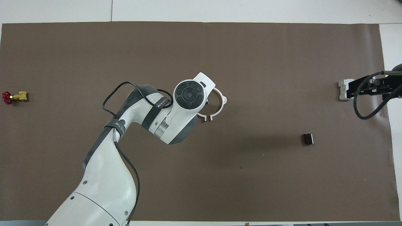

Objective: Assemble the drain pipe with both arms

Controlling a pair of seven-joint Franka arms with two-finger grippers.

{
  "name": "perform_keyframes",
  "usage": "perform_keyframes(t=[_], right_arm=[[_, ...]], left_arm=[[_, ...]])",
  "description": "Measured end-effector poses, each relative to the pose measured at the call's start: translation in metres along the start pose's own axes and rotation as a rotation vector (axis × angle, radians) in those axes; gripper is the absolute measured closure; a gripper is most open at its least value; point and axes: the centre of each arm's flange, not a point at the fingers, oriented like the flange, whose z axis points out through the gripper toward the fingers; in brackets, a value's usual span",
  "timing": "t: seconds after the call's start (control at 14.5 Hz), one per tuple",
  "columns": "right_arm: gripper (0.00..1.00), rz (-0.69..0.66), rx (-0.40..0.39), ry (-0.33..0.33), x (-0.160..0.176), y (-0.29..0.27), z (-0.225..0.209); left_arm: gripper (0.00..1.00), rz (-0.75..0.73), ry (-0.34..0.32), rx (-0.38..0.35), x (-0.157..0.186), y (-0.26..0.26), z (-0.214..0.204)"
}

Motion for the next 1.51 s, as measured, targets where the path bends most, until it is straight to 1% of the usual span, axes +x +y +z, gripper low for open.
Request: perform_keyframes(t=[0.83,1.51], right_arm=[[0.00,-0.003,0.000,0.000,0.000,-0.002,0.000],[0.00,-0.004,0.000,0.000,0.000,-0.002,0.000]], left_arm=[[0.80,-0.112,-0.002,0.000,-0.005,0.005,0.000],[0.80,-0.105,-0.007,0.003,-0.013,0.011,0.003]])
